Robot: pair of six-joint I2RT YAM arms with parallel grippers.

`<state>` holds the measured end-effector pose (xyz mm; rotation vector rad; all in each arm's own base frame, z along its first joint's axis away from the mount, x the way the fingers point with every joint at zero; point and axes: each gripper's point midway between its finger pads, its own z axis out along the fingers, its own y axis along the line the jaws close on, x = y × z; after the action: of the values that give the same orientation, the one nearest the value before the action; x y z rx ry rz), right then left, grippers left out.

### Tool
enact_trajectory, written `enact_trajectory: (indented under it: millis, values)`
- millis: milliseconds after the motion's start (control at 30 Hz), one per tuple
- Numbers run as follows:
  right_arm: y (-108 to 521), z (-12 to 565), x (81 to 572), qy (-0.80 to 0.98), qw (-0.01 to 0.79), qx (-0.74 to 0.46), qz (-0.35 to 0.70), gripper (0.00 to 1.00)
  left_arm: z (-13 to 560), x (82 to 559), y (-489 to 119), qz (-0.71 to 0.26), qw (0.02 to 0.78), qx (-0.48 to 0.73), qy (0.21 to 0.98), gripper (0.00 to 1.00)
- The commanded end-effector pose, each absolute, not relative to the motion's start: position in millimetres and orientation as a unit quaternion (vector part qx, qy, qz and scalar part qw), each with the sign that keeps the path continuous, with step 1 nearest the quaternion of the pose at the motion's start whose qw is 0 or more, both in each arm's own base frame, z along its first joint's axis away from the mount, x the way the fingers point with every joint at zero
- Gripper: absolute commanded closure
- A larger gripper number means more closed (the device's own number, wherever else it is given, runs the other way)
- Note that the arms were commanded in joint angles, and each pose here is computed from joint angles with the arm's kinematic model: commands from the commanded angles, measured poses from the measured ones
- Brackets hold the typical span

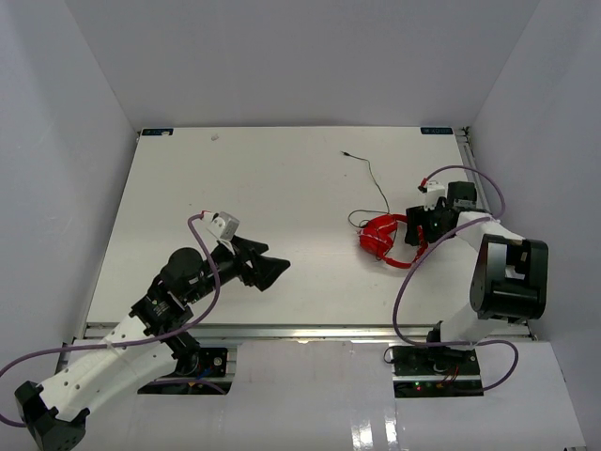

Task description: Wrap the headphones

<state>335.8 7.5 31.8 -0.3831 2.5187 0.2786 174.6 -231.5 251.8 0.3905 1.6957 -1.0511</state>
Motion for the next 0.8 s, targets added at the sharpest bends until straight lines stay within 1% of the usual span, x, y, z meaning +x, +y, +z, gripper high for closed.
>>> enact_trajectory:
  millis: [0,100,133,167,233,267,300,433,533,633,667,767]
  values:
    - [10.0,16.2,340.6,0.960,0.230,-0.105,0.121,0.42,249.3,175.1,-230.2,-0.435,0.528,0.165,0.711,0.02]
    - [10.3,4.2,328.9,0.968,0.196,-0.098,0.124,0.58,250.8,174.5,-230.3,-0.435,0.527,0.167,0.710,0.02]
    - [9.1,2.1,325.3,0.969,0.193,-0.100,0.121,0.60,251.9,174.1,-230.3,-0.437,0.529,0.167,0.708,0.02]
    - [8.3,0.3,321.0,0.969,0.191,-0.103,0.118,0.66,250.9,174.3,-230.5,-0.437,0.529,0.167,0.708,0.02]
    - [6.7,1.4,321.6,0.967,0.199,-0.111,0.113,0.84,249.4,174.9,-231.7,-0.439,0.528,0.166,0.708,0.02]
    - [7.4,3.9,323.1,0.965,0.206,-0.117,0.113,0.91,248.5,175.2,-233.3,-0.441,0.526,0.168,0.707,0.02]
    - [8.1,10.0,326.7,0.962,0.217,-0.124,0.113,0.92,246.5,176.0,-235.8,-0.442,0.523,0.169,0.709,0.02]
    - [23.0,51.5,344.0,0.934,0.287,-0.192,0.088,0.92,239.3,175.8,-244.9,-0.449,0.502,0.179,0.717,0.02]
    - [46.9,113.0,351.9,0.886,0.373,-0.276,0.020,0.92,240.9,178.6,-249.4,-0.450,0.506,0.189,0.711,0.02]
    - [82.8,176.4,350.4,0.807,0.458,-0.367,-0.061,0.92,236.0,179.4,-255.6,-0.444,0.499,0.215,0.712,0.02]
    - [101.8,195.6,349.6,0.778,0.486,-0.392,-0.072,0.92,235.2,179.2,-257.6,-0.443,0.498,0.225,0.711,0.02]
    - [106.0,253.2,356.9,0.724,0.541,-0.407,-0.131,0.92,240.7,178.2,-266.3,-0.440,0.510,0.278,0.685,0.02]
